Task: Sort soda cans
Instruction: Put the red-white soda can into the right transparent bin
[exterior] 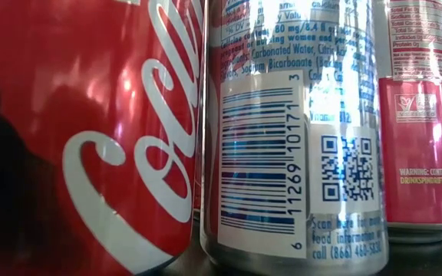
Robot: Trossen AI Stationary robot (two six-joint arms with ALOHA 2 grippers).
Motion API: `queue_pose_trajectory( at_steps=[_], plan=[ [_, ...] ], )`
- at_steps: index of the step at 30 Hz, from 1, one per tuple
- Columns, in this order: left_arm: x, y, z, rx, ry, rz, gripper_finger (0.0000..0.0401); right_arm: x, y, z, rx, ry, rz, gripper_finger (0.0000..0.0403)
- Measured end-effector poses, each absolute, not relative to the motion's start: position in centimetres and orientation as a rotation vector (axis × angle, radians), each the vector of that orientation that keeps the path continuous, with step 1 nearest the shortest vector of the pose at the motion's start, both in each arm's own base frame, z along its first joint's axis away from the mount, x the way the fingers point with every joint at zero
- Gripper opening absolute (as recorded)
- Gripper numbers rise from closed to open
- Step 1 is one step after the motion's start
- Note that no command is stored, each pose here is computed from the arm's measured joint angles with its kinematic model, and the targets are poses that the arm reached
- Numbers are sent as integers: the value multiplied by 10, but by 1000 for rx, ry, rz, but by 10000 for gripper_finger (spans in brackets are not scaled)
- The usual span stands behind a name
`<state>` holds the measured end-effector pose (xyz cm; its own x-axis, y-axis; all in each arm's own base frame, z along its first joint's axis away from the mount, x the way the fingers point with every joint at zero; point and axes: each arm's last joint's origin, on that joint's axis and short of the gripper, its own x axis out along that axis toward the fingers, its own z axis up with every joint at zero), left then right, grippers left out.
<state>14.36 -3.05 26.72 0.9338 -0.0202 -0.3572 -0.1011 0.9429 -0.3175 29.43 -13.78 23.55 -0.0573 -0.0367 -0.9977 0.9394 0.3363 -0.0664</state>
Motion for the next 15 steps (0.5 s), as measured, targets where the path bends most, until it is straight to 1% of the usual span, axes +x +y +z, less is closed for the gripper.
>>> queue_pose_trajectory(
  at_steps=[15],
  plan=[
    [144, -30, 267, -341, 365, 43, 54, 295, -138, 239, 883, 1382, -983, 345]
  ],
)
